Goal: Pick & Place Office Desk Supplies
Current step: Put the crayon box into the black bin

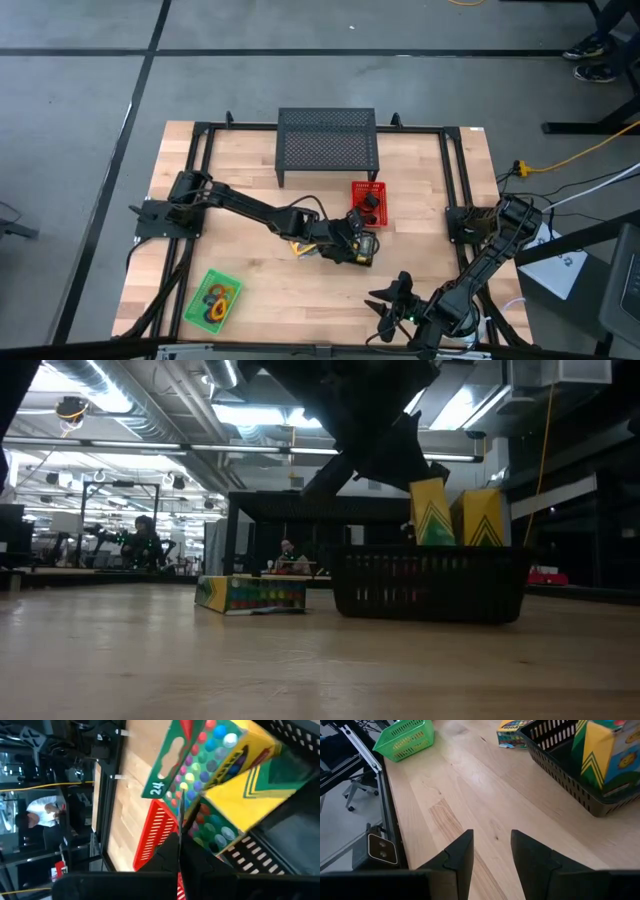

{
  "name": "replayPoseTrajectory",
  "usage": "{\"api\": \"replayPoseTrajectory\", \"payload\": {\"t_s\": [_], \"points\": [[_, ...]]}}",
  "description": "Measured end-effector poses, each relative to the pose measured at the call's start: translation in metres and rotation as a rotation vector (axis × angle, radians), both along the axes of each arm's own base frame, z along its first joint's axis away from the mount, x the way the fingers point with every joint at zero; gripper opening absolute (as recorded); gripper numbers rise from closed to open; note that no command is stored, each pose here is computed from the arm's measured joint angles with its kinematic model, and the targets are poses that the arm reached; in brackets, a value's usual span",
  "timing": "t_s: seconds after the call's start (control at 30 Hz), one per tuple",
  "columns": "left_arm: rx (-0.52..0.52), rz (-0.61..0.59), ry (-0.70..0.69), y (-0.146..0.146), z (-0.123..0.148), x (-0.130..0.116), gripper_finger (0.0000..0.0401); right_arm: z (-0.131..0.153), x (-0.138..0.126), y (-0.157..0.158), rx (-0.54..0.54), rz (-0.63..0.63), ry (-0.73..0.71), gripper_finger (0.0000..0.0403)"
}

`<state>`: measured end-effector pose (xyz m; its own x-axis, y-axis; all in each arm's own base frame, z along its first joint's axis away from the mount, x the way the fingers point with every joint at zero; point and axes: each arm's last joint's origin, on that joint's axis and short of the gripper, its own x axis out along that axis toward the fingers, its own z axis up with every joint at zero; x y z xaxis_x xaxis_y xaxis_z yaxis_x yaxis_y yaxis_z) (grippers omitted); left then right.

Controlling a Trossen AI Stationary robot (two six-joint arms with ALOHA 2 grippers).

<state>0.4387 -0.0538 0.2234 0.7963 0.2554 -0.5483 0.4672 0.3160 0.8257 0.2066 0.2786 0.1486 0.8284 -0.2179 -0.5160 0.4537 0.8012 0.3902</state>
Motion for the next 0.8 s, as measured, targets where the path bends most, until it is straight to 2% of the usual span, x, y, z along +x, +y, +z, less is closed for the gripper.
{"api": "replayPoseTrajectory", "payload": {"t_s": [0.2,0.8], "points": [[-0.015,-0.013,-0.007,0.001,0.001,0.001,0.0001,0.0,0.002,-0.001,0.0,-0.006,0.0,0.0132],[-0.19,-0.081,-0.046,-0.009,0.002,0.002,0.0002,0.0,0.009,-0.007,-0.002,-0.028,0.004,0.0132]]}}
